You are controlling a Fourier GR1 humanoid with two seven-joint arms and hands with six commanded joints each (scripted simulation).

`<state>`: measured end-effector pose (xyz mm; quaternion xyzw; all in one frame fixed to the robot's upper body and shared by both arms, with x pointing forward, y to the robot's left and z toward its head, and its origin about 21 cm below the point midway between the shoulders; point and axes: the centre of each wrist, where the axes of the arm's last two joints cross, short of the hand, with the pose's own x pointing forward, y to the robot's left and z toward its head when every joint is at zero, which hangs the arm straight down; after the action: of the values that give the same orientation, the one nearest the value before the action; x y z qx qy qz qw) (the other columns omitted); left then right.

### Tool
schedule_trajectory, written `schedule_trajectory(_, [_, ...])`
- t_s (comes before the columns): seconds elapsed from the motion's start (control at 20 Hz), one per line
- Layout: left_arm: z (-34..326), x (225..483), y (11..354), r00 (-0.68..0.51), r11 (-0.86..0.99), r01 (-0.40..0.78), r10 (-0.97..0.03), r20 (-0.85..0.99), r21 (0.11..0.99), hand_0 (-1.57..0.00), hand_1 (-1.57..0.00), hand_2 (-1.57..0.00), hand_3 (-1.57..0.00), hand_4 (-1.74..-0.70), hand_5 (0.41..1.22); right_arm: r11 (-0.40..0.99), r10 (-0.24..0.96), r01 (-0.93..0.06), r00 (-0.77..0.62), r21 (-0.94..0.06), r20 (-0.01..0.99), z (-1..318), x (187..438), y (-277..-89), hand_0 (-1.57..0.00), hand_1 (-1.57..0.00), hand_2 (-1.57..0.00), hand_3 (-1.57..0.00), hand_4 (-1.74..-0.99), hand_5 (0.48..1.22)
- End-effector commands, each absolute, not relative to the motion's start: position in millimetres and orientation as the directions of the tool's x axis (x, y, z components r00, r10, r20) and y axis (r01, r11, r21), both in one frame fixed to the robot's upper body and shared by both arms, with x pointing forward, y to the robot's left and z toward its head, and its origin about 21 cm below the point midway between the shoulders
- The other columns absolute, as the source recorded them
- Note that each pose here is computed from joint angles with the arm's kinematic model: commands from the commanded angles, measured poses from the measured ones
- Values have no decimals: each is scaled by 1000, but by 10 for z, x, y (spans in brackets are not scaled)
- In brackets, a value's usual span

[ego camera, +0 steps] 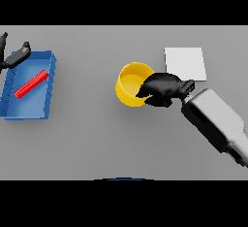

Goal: Pick up the red beaker and tilt it to pour out 1 green nut into yellow bowl. Pick up the yellow bowl and place it on the metallic measuring scale.

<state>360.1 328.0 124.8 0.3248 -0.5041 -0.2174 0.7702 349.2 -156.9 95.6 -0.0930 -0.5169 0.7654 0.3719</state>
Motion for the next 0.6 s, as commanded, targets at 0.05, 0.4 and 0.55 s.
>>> schedule_trajectory(0.05, [1253, 3605, 3256, 381, 702, 5, -660, 648, 712, 1, 1, 1, 1, -797, 737, -190, 689, -473, -689, -860, 227, 1010, 3519, -1550, -1557, -1554, -1553, -1309, -1722, 1218])
schedule_trajectory(0.4, [1285, 3650, 3268, 386, 696, 0, -663, 642, 718, 1, 1, 1, 1, -790, 751, -160, 745, -429, -644, -889, 177, 1233, 3691, -1684, -1490, -1542, -1567, -1301, -1723, 1220])
schedule_trajectory(0.55, [1275, 3629, 3306, 377, 698, 3, -664, 646, 716, 1, 1, 1, 1, -792, 754, -147, 796, -418, -588, -897, 144, 1298, 3782, -1873, -1529, -1556, -1569, -1383, -1725, 1220])
